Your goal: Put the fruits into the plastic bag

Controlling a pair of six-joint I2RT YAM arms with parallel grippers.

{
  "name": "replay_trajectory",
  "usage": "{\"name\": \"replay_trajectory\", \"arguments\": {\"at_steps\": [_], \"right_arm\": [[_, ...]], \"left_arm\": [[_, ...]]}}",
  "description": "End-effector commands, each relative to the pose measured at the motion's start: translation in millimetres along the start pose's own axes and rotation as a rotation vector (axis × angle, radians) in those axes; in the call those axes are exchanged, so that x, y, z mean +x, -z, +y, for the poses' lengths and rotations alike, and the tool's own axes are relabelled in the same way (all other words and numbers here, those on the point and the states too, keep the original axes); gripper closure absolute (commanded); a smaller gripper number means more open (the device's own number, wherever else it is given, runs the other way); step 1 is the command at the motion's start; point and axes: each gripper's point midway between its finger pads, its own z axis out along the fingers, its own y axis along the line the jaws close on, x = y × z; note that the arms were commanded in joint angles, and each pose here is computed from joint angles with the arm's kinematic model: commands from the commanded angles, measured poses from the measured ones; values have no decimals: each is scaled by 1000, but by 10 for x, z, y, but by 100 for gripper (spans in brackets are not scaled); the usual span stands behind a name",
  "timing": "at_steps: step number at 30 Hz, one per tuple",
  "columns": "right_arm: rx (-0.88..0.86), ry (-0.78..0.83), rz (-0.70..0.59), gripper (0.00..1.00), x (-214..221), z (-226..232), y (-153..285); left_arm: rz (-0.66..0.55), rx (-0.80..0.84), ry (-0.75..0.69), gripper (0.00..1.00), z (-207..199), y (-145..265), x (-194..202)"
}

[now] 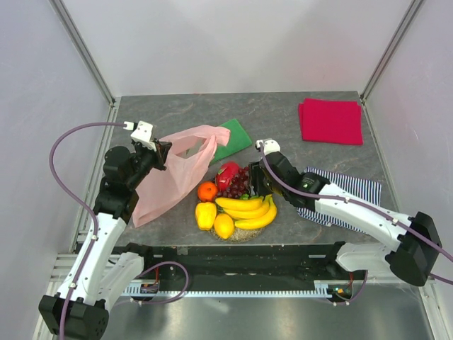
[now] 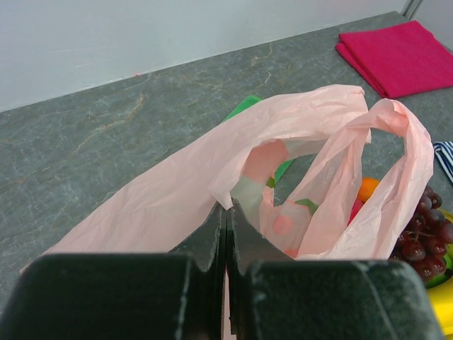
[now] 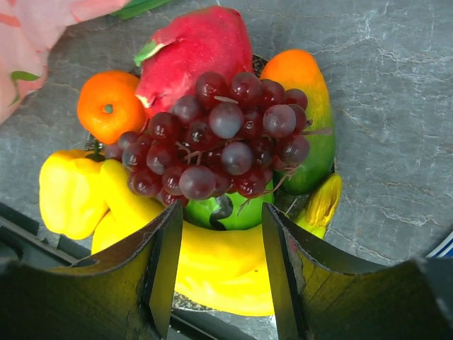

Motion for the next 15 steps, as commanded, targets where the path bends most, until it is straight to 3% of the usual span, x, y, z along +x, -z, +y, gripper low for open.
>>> {"name": "replay_trajectory", "arguments": {"at_steps": [1,15], "right_arm": [[23,2,-25,44,-122,50,-46],[-25,20,-37,45,-191,204,-205]], "left_arm": [[-46,16,-10,99,-28,35,-198],[-39,35,-6,99,-56,20,-177]]}}
